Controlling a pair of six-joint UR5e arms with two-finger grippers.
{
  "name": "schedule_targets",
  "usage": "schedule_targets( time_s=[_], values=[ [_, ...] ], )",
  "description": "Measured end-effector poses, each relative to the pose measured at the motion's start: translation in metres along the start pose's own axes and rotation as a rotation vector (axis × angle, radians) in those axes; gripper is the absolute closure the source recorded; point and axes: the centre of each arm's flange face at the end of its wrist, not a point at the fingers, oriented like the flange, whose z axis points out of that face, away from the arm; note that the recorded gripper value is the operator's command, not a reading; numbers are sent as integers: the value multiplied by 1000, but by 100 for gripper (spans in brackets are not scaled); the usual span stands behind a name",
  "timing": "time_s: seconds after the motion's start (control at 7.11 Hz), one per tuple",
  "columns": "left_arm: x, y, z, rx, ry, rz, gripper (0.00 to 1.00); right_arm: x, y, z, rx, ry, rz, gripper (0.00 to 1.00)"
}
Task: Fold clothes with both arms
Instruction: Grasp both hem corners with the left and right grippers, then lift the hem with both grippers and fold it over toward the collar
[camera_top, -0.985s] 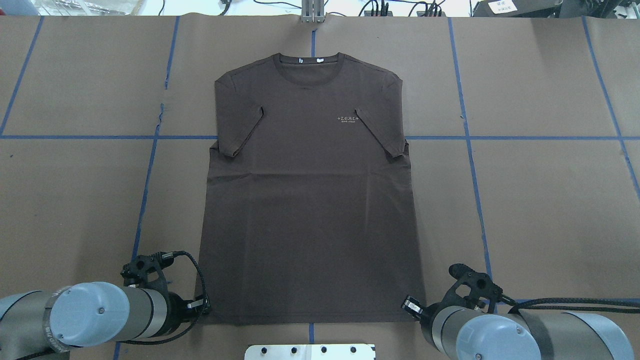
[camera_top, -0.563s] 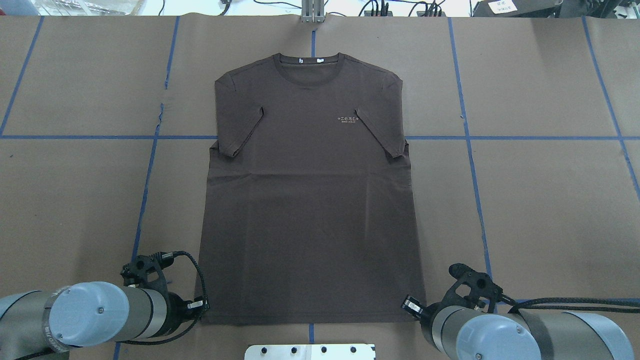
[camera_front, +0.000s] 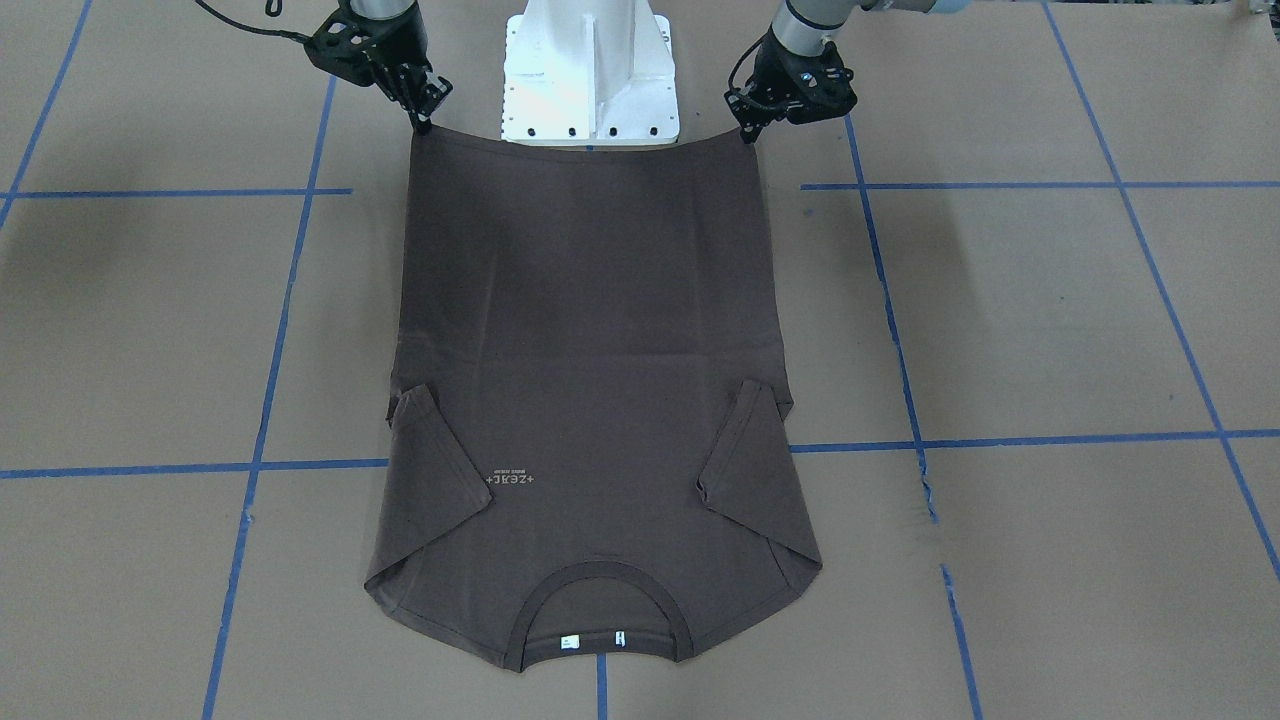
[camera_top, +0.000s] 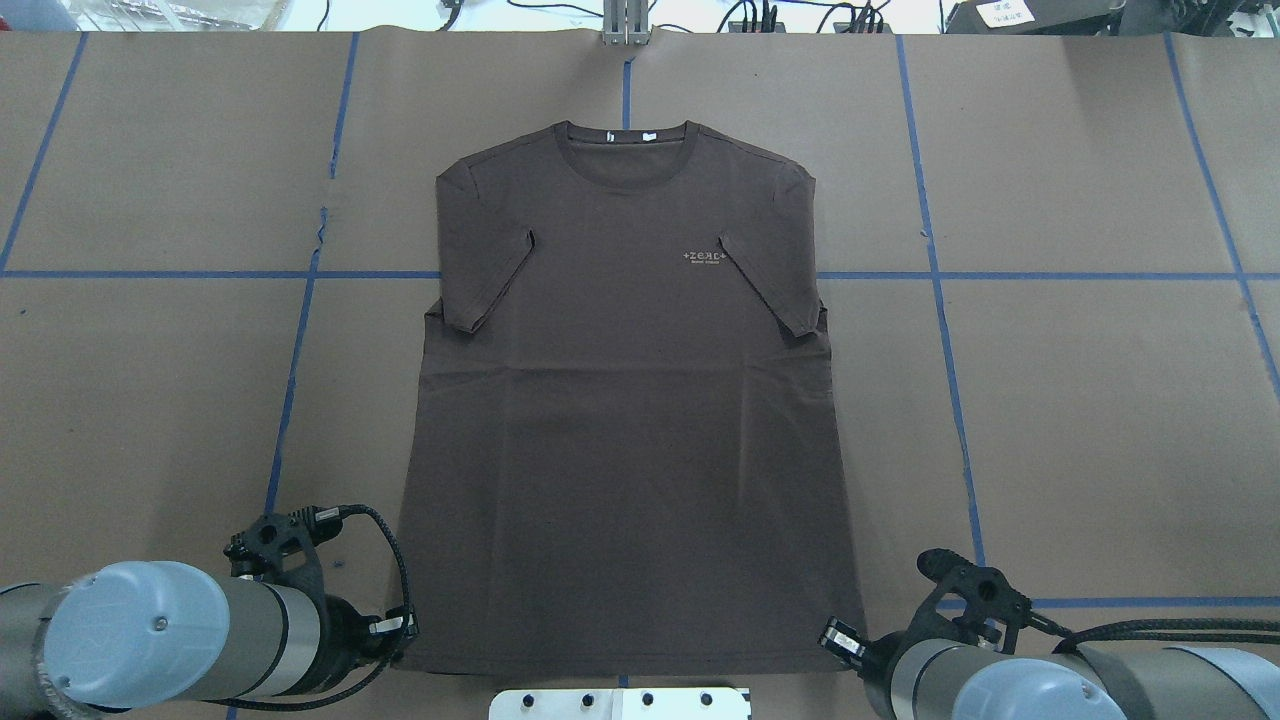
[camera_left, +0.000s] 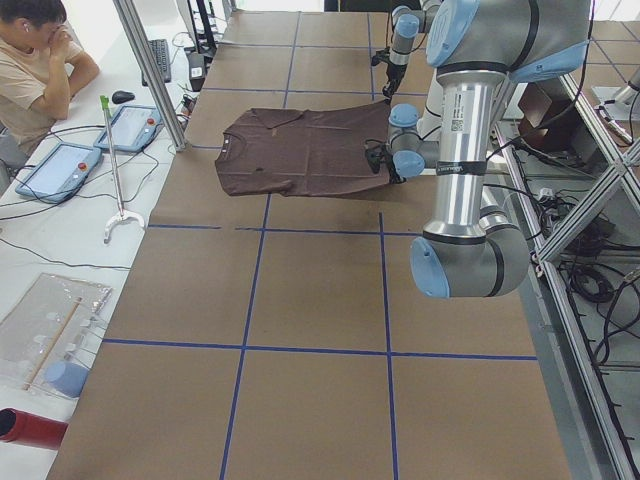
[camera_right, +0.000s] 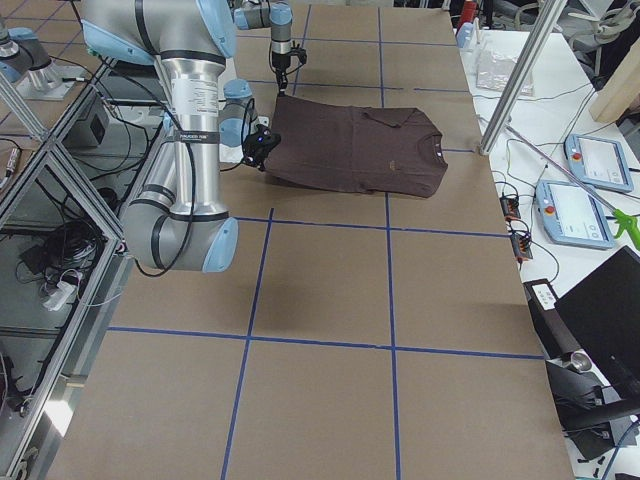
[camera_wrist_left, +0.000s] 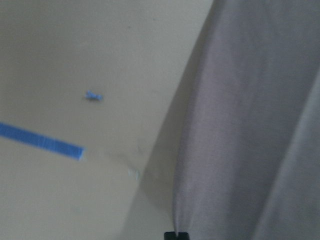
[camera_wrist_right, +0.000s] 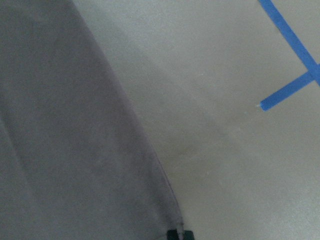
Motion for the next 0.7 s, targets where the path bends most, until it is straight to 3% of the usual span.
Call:
schedule_targets(
  time_s=[0.28,0.42,0.7],
  values=[
    [8,7,-28,-51,-6,5,100,1,-12,-22,-3,-26,13,100],
    [15,-6,-39,-41,6,7,100,-12,-29,-34,6,-59,44,100],
    [49,-74,-61,73,73,42,100,-64,-78,-48,34,-127,74,100]
  ],
)
